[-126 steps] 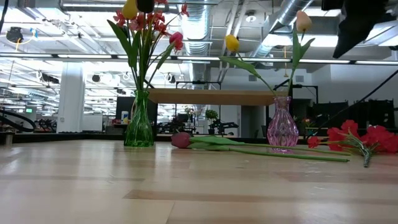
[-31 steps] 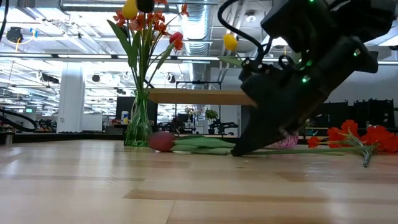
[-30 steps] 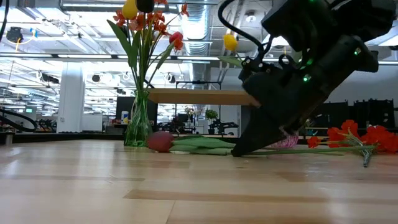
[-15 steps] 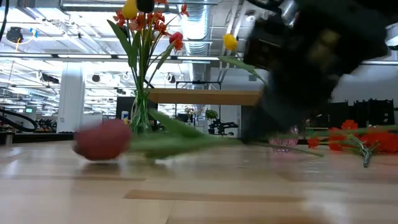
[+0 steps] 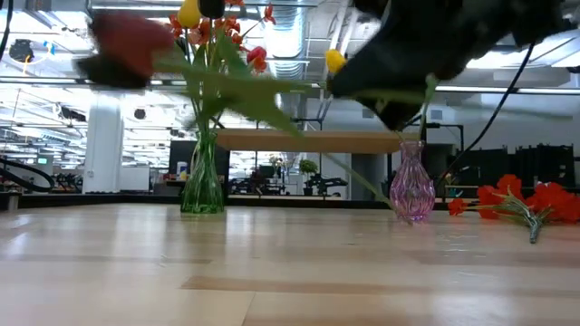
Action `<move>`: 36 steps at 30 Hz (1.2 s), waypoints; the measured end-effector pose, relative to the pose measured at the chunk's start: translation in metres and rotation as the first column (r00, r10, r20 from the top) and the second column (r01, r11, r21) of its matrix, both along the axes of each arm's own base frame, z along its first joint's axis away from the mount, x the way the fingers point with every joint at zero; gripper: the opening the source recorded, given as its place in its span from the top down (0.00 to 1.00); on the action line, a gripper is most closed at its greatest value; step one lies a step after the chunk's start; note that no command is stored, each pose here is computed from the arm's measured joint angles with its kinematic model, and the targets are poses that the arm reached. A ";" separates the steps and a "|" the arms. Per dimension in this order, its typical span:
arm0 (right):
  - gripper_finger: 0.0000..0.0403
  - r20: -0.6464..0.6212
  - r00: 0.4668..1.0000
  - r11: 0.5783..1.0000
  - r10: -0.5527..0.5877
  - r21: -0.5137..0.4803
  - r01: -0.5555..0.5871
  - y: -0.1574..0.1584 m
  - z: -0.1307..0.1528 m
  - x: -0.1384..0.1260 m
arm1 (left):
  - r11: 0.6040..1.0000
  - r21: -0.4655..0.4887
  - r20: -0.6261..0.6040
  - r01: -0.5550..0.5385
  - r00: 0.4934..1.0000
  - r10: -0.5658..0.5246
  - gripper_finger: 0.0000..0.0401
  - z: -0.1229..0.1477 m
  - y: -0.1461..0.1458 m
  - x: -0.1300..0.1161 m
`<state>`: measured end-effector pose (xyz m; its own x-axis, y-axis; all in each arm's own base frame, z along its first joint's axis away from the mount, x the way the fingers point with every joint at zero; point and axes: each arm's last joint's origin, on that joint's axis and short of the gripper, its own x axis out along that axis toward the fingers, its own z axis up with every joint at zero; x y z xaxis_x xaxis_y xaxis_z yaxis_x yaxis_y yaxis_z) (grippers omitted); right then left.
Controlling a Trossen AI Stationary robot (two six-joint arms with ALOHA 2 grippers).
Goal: Pick and place flowers into a vace then onto a shelf
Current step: Put the black tulip into the purple vase
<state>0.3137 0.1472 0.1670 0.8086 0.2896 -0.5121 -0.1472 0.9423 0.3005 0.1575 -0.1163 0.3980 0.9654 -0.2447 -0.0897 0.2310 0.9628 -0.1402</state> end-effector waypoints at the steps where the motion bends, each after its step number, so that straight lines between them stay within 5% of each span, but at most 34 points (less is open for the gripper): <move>1: 1.00 0.015 1.000 1.000 0.001 0.002 -0.001 0.000 0.004 -0.001 | 1.000 0.000 0.000 0.001 1.000 -0.001 0.37 0.000 0.000 0.000; 20: 1.00 0.382 0.920 0.993 0.088 -0.109 -0.050 0.012 0.077 -0.024 | 1.000 0.002 -0.006 0.025 1.000 -0.025 0.37 -0.001 -0.001 0.000; 36: 1.00 0.565 0.822 0.985 0.080 -0.169 0.021 0.018 0.098 -0.028 | 1.000 0.002 -0.006 0.025 1.000 -0.025 0.37 -0.001 -0.001 0.000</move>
